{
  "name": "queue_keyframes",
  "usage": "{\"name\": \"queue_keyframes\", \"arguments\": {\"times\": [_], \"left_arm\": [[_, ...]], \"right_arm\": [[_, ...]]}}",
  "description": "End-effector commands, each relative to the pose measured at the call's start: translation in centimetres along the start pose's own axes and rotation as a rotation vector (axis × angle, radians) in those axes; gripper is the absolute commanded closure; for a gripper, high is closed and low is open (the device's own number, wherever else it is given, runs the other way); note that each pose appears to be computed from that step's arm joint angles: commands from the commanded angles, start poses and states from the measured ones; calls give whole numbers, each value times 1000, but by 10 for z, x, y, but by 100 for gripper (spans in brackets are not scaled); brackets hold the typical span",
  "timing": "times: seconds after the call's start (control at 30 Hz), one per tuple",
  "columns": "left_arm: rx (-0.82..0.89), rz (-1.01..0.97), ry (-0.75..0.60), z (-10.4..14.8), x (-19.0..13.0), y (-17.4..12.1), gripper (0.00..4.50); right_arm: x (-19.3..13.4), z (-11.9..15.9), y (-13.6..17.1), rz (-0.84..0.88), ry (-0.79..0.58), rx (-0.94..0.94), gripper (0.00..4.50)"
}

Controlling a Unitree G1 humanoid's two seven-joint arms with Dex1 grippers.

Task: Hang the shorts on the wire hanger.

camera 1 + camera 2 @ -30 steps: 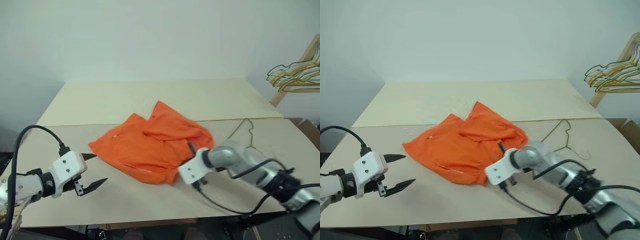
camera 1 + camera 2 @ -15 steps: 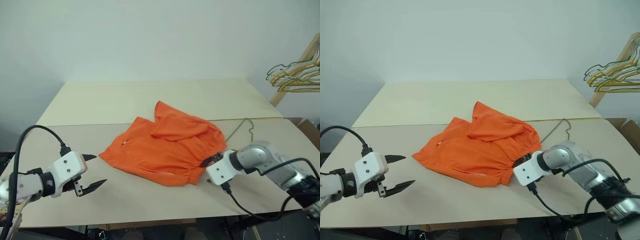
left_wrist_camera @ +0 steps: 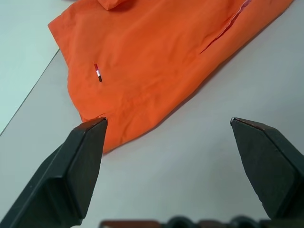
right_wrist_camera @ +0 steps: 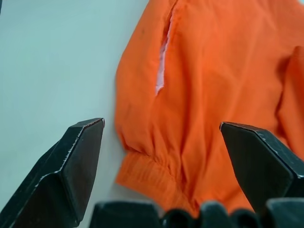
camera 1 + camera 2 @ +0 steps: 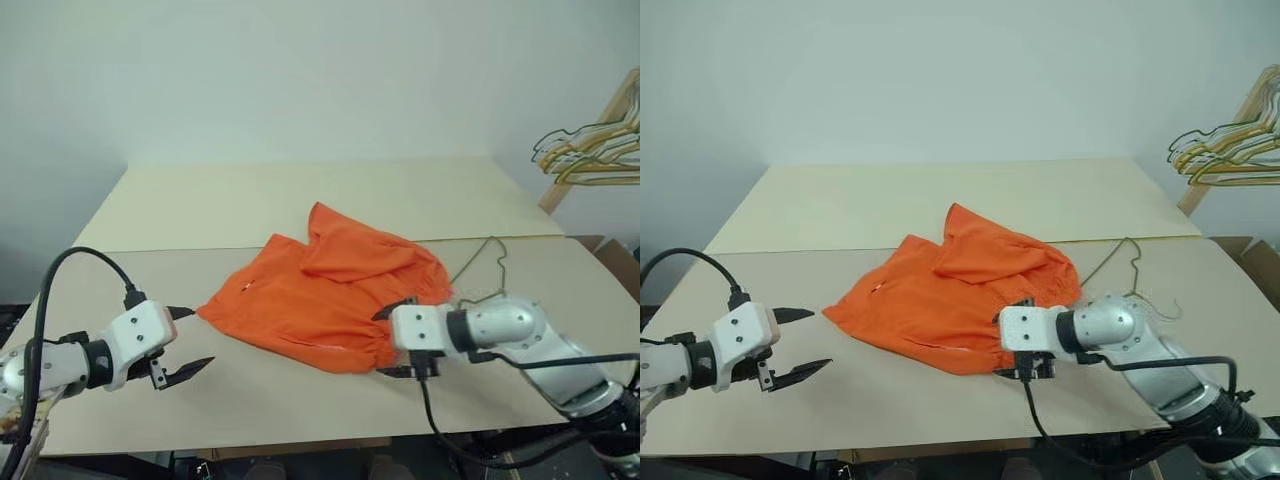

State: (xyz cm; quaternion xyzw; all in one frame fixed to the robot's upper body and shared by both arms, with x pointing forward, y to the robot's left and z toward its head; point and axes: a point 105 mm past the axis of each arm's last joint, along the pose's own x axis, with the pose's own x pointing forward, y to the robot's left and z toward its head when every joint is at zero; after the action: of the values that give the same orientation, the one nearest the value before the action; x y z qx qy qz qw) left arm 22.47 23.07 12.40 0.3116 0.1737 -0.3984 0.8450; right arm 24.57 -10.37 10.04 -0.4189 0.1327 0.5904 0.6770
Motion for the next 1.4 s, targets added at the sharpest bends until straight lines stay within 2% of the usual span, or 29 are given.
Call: {"name": "queue_keyframes", "arguments": {"times": [0.03,0.1,0.2,0.37,0.4,0.57,0.6,0.7,0.87,1.0,1.13,1.4], "left_arm": [[50,7,-15,7,1,5,0],[53,7,-16,6,3,6,0],[54,10,-23,6,5,7,0],[53,19,-32,5,8,8,0],[53,19,-32,5,8,8,0],[32,23,-38,-3,11,11,0],[42,15,-22,-7,12,12,0],[66,-27,7,-21,15,17,0],[56,-142,-55,-24,24,21,0],[102,-200,-49,-29,38,28,0],[130,-311,-47,-34,48,21,0],[181,-331,-20,-42,76,24,0]], "right_arm": [[6,-4,3,-28,65,-57,1],[10,-10,4,-33,97,-47,1],[15,-18,8,-23,138,-53,57],[19,-26,13,-4,186,-80,240],[19,-28,13,-3,201,-88,262],[18,-34,14,4,231,-98,436],[17,-35,14,13,233,-111,447],[8,-35,17,52,210,-187,447],[-5,-43,24,128,213,-246,447],[-7,-44,24,124,202,-246,447],[-7,-44,23,95,200,-233,447],[-3,-39,22,55,189,-211,447]]}}
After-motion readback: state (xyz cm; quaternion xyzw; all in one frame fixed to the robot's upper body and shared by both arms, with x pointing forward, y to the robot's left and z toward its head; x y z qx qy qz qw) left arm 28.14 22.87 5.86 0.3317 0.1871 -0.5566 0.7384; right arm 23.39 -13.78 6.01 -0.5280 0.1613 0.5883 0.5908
